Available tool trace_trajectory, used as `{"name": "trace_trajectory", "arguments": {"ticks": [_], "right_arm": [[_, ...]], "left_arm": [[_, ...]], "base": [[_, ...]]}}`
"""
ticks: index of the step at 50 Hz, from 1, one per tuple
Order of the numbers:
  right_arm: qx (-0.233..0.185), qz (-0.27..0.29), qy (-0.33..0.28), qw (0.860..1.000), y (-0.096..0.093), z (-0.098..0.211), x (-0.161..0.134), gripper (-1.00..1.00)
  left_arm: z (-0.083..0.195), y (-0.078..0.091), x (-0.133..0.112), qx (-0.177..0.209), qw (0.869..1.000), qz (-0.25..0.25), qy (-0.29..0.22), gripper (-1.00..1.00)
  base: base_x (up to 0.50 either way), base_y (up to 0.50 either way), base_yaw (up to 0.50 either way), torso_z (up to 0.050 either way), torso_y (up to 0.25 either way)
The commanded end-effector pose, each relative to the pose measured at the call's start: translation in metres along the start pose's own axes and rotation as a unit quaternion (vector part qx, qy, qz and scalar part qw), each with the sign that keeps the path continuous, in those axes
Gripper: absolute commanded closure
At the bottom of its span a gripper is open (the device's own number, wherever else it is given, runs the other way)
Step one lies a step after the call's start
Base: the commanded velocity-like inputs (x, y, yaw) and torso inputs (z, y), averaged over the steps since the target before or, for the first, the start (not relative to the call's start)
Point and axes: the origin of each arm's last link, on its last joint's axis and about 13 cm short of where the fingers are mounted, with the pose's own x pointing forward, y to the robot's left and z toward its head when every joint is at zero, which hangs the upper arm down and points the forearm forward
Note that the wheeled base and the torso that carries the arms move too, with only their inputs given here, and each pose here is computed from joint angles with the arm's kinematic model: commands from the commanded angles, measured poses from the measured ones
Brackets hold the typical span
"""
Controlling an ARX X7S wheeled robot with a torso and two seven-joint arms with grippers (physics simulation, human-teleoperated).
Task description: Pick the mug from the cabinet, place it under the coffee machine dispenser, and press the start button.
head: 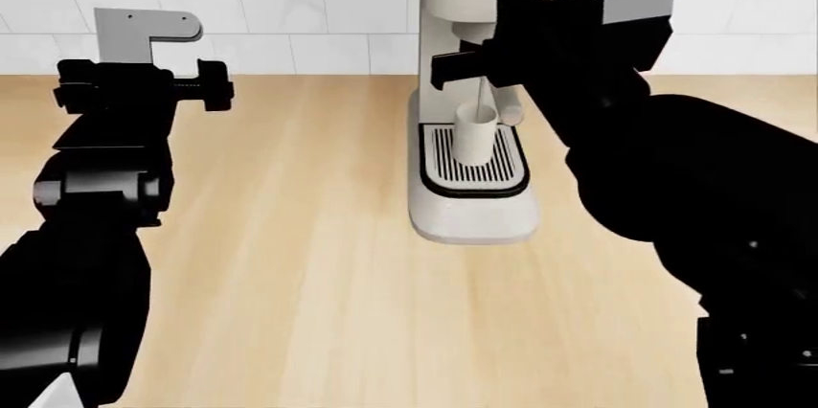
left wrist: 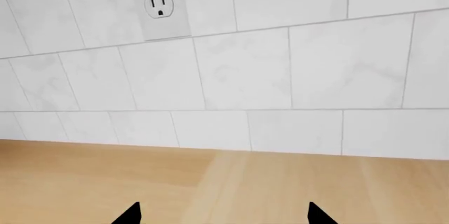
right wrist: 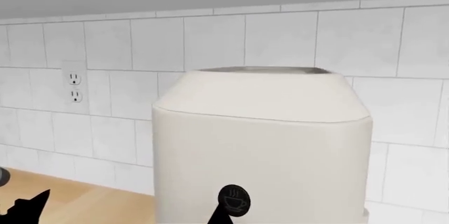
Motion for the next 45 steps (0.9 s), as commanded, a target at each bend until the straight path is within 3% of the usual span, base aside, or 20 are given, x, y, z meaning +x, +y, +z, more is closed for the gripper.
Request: {"name": "trace_trajectory", "arguments": {"ticks": [1,45], "right_arm": [[0.0,-0.022,-0.01,1.0,-0.004,0.0,0.007,1.0],[0.02,-0.057,0.009,0.998,-0.022,-0.016,0.018,1.0]], "left_arm": [[0.0,0.001,0.0,0.0,1.0,0.001,0.0,-1.0],[-0.002,0.001,0.0,-0.002,1.0,0.003,0.004,-1.0]], "base": [[0.0,0.0,0.0,0.0,0.0],[0.0,0.0,0.0,0.0,0.0]]}}
